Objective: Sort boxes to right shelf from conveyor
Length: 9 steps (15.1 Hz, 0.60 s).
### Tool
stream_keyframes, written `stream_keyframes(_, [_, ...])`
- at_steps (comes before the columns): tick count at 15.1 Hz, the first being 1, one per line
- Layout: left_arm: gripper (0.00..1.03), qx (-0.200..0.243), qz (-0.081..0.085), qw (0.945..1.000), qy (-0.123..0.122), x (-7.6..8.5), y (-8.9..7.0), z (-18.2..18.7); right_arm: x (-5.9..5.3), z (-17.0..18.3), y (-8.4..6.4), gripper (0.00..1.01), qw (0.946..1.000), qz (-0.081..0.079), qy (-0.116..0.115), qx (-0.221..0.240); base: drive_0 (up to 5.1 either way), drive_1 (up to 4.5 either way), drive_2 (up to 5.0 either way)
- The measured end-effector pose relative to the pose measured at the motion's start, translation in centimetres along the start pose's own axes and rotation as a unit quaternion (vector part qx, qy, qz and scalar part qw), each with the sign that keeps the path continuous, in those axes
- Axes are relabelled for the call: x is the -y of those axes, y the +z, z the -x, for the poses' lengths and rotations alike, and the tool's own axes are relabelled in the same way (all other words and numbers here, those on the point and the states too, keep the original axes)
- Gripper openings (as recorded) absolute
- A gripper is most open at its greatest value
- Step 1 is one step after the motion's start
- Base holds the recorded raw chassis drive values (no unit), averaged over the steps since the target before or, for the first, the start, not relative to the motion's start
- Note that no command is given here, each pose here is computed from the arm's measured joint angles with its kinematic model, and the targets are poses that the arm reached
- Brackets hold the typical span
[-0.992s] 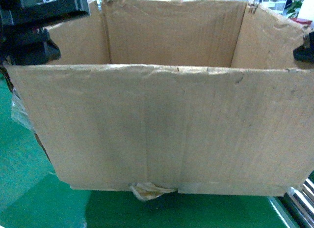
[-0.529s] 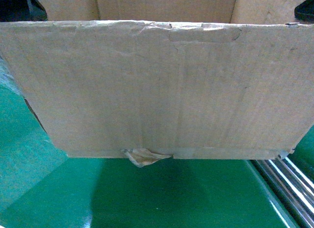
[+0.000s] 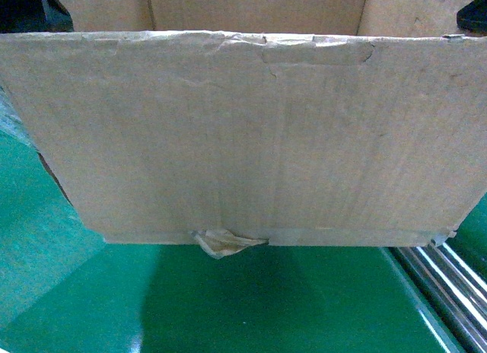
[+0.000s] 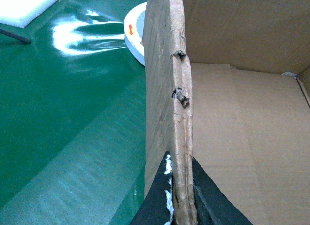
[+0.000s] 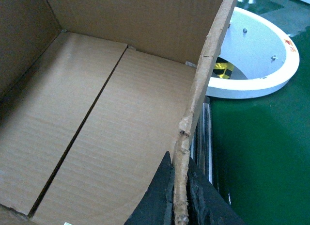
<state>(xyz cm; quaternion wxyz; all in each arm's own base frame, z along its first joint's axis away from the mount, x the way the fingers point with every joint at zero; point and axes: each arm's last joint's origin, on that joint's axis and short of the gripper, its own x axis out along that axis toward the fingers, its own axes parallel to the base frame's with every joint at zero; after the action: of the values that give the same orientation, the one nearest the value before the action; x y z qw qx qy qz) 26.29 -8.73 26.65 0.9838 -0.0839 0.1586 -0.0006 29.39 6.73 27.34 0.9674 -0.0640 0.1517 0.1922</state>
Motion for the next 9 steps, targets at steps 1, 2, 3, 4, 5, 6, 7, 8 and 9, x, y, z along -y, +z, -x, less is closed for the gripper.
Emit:
stream_keyframes(1, [0.02, 0.000, 0.000, 1.0000, 0.000, 0.00, 0.00, 0.00, 0.00, 0.00, 0.00, 0.03, 1.0000, 0.000, 0.000, 0.000, 0.0, 0.00, 0.0])
stream_keyframes(2, [0.02, 0.001, 0.000, 1.0000, 0.000, 0.01, 0.02, -0.01, 0.00, 0.00, 0.01, 0.03, 1.0000, 0.000, 0.000, 0.001, 0.0, 0.00, 0.0])
stream_keyframes(3, [0.02, -0.003, -0.001, 1.0000, 0.000, -0.01, -0.07, -0.03, -0.01, 0.00, -0.10, 0.03, 1.0000, 0.000, 0.000, -0.003, 0.0, 0.00, 0.0])
stream_keyframes(4, [0.02, 0.001, 0.000, 1.0000, 0.000, 0.01, 0.03, 0.03, -0.01, 0.05, -0.02, 0.03, 1.0000, 0.000, 0.000, 0.000, -0.5, -0.51, -0.5])
stream_keyframes(5, [0.02, 0.002, 0.000, 1.0000, 0.000, 0.00, 0.06, 0.02, 0.00, 0.06, 0.07, 0.03, 1.0000, 0.001, 0.000, 0.004, -0.5, -0.51, -0.5])
stream_keyframes(6, [0.02, 0.000, -0.001, 1.0000, 0.001, -0.06, 0.02, 0.01, -0.05, 0.05, 0.02, 0.03, 1.0000, 0.001, 0.001, 0.001, -1.3, -1.31, -1.3])
stream_keyframes(7, [0.02, -0.001, -0.001, 1.0000, 0.001, -0.06, 0.01, 0.01, -0.06, 0.05, -0.02, 0.03, 1.0000, 0.000, 0.002, 0.000, -1.5, -1.50, -1.5])
stream_keyframes(8, [0.02, -0.001, -0.001, 1.0000, 0.002, -0.06, -0.01, 0.00, -0.05, 0.05, -0.03, 0.03, 1.0000, 0.000, 0.001, 0.000, -1.5, -1.50, -1.5])
stream_keyframes(9, [0.02, -0.001, -0.001, 1.0000, 0.001, -0.06, 0.00, 0.00, -0.04, 0.05, -0.02, 0.03, 1.0000, 0.000, 0.001, 0.000, -1.5, -1.50, -1.5])
